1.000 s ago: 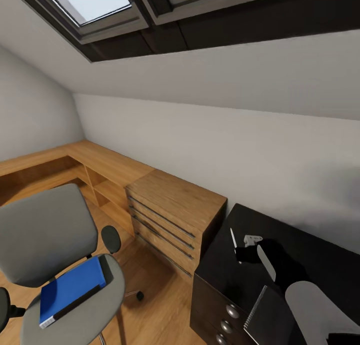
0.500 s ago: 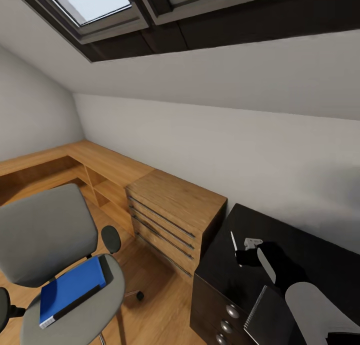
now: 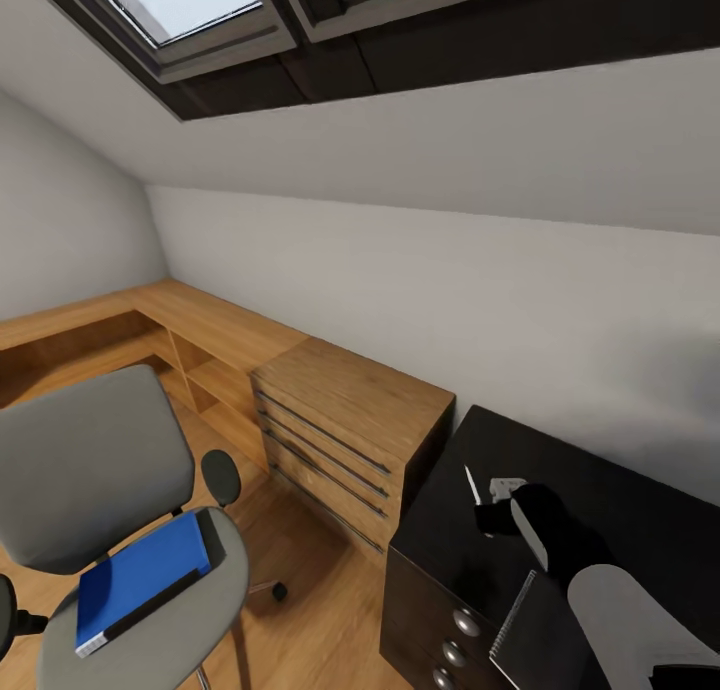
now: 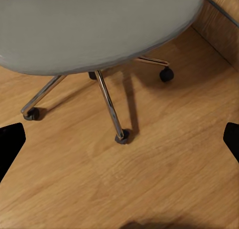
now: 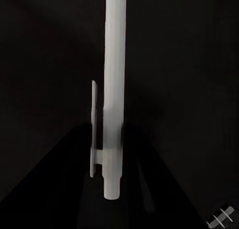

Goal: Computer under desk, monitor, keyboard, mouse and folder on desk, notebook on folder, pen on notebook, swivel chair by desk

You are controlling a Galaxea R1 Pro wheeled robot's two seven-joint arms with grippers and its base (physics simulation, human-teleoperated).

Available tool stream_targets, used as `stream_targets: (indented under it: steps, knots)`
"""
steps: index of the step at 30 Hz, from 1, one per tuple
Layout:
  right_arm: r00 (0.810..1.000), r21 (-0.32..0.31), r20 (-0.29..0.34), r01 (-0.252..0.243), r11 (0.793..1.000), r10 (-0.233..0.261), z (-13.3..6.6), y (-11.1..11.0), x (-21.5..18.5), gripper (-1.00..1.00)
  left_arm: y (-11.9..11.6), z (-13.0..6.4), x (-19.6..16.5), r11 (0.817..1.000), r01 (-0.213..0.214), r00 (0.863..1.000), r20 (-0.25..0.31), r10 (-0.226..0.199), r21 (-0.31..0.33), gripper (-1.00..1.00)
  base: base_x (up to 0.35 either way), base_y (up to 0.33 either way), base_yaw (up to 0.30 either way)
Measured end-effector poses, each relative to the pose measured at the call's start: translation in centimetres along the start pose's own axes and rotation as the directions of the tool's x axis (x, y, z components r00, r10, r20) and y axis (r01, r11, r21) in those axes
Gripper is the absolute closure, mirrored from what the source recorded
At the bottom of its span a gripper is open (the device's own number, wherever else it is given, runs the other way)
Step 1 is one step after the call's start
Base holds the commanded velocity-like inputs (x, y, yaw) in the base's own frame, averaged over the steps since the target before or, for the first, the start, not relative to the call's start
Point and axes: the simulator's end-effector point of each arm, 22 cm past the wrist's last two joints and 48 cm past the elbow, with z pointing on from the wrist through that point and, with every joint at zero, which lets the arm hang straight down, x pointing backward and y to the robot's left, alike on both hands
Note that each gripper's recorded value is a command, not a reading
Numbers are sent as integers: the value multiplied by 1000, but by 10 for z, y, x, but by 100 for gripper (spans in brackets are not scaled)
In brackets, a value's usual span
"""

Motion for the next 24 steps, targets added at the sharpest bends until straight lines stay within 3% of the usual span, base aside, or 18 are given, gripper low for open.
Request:
stream_targets:
  steps: [13, 24]
  knots:
    - [999, 44, -29, 45, 998, -44, 8, -4, 11, 100, -1, 2, 2, 1000, 1, 1000, 0, -1, 1, -100, 0, 0, 0]
    - [998, 47, -35, 53, 997, -51, 20, -5, 16, 100, -2, 12, 10, 1000, 1, 1000, 0, -1, 1, -100, 0, 0, 0]
